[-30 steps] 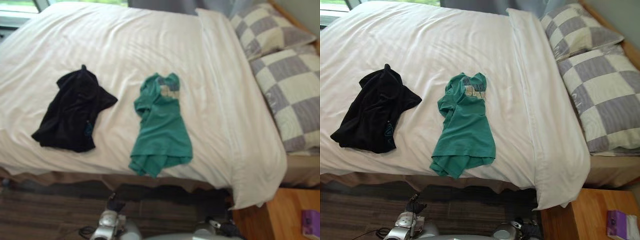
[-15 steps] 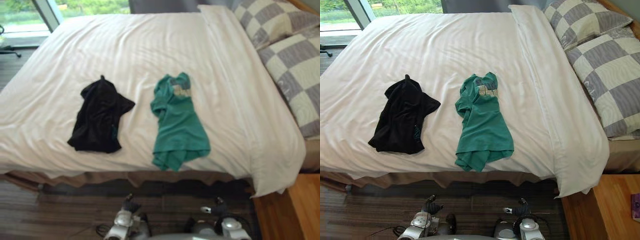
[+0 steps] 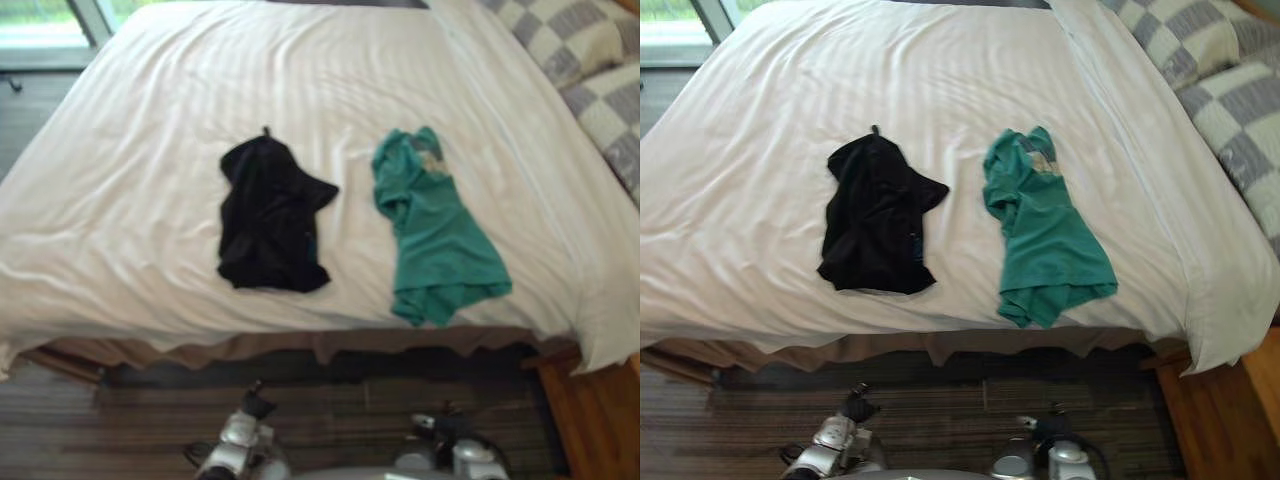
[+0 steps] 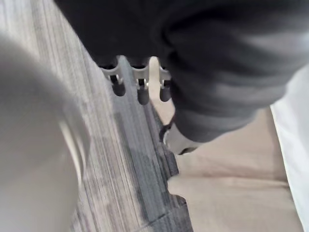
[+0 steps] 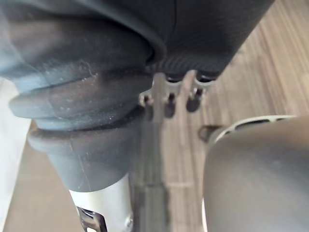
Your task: Tidy the bed and pick cloth on bed and put in laundry
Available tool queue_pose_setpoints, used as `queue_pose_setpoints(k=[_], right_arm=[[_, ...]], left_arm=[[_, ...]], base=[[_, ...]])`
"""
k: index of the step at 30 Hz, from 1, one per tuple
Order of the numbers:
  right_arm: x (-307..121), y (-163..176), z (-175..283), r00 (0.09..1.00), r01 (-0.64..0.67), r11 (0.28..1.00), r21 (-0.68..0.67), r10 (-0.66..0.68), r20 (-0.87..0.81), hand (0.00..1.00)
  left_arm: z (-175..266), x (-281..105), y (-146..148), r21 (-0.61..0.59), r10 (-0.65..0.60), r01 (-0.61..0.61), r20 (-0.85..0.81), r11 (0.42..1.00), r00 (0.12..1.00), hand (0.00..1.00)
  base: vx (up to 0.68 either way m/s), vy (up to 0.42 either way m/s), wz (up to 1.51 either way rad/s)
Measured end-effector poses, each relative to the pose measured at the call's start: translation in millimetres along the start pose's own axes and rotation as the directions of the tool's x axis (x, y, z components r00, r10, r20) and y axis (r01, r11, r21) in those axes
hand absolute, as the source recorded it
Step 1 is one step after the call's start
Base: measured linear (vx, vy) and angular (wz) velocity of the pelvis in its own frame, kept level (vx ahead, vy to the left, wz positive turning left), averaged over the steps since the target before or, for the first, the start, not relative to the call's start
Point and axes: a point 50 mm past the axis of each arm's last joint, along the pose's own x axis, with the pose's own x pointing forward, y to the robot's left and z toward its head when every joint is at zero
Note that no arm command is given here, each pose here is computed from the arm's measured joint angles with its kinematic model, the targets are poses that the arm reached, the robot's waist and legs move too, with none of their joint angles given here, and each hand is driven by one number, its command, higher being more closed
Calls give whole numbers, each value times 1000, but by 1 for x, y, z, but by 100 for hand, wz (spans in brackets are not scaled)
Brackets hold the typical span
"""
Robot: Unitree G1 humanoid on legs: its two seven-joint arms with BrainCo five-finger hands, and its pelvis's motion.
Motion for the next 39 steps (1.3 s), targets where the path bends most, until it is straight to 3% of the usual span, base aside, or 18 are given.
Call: queue_pose_setpoints(k=[5, 8, 12, 15, 18, 19, 20, 21, 22, 25, 26, 27, 28, 30, 31, 34, 36, 39], right_arm=[[0, 14, 8, 998, -54, 993, -106, 58, 31, 0], [-1, 11, 9, 998, -41, 995, -93, 46, 43, 0], [-1, -5, 3, 999, 38, 997, 61, -40, 22, 0], [-4, -15, -14, 993, 111, 956, 272, -98, -61, 0], [-13, -44, -52, 951, 297, 803, 517, -203, -232, 0], [-20, -57, -72, 920, 384, 705, 596, -239, -311, 0], [-32, -73, -98, 872, 485, 581, 653, -271, -407, 0], [-37, -78, -106, 853, 520, 527, 672, -276, -443, 0], [-46, -88, -121, 811, 585, 418, 695, -293, -506, 0], [-60, -112, -135, 742, 659, 232, 715, -351, -570, 0], [-61, -119, -132, 732, 664, 219, 715, -388, -561, 0], [-66, -149, -111, 691, 666, 202, 718, -530, -492, 0], [-70, -163, -100, 669, 662, 193, 724, -588, -455, 0], [-84, -198, -68, 577, 671, 190, 717, -741, -344, 0], [-95, -226, -38, 490, 669, 178, 721, -836, -248, 0], [-121, -274, 21, 307, 665, 145, 733, -947, -92, 0], [-130, -289, 59, 232, 675, 176, 716, -972, 20, 0], [-140, -292, 132, 157, 687, 309, 658, -947, 281, 0]], left_arm=[[-11, -4, -2, -37, 3, -5, -32, 999, 999, 0], [-10, -5, -11, -56, -17, 15, -38, 998, 999, 0], [-26, -12, -24, -87, -41, 33, -89, 996, 995, 0], [-46, -17, -11, -273, 30, -79, -178, 959, 984, 0], [-93, -34, 16, -576, 144, -366, -395, 731, 908, 0], [-119, -48, 29, -645, 180, -513, -511, 566, 840, 0], [-150, -68, 45, -672, 200, -666, -639, 324, 743, 0], [-161, -77, 52, -667, 204, -710, -680, 225, 704, 0], [-179, -93, 69, -634, 223, -773, -749, 35, 624, 0], [-195, -121, 120, -572, 320, -782, -810, -248, 491, 0], [-192, -124, 131, -575, 366, -771, -804, -274, 469, 0], [-173, -135, 165, -582, 539, -755, -757, -302, 369, 0], [-160, -139, 180, -603, 609, -739, -718, -301, 337, 0], [-117, -153, 218, -675, 785, -668, -580, -313, 218, 0], [-83, -170, 243, -739, 883, -597, -458, -312, 106, 0], [-23, -196, 286, -833, 945, -451, -314, -321, -94, 0], [6, -206, 307, -868, 954, -396, -255, -299, -160, 0], [63, -220, 331, -929, 968, -328, -98, -172, -231, 0]], base=[[-29, 371, -62], [-53, 189, 13], [-82, 70, 17], [-78, -22, 19], [14, -10, 1], [144, -7, -2], [128, -7, 2], [165, -6, 8], [104, -4, 8], [106, -6, 14], [46, 7, 10], [44, 8, 6], [66, 5, 7], [68, -7, 4], [47, -10, 3], [31, -4, 5], [10, 0, 3], [0, 6, -8]])
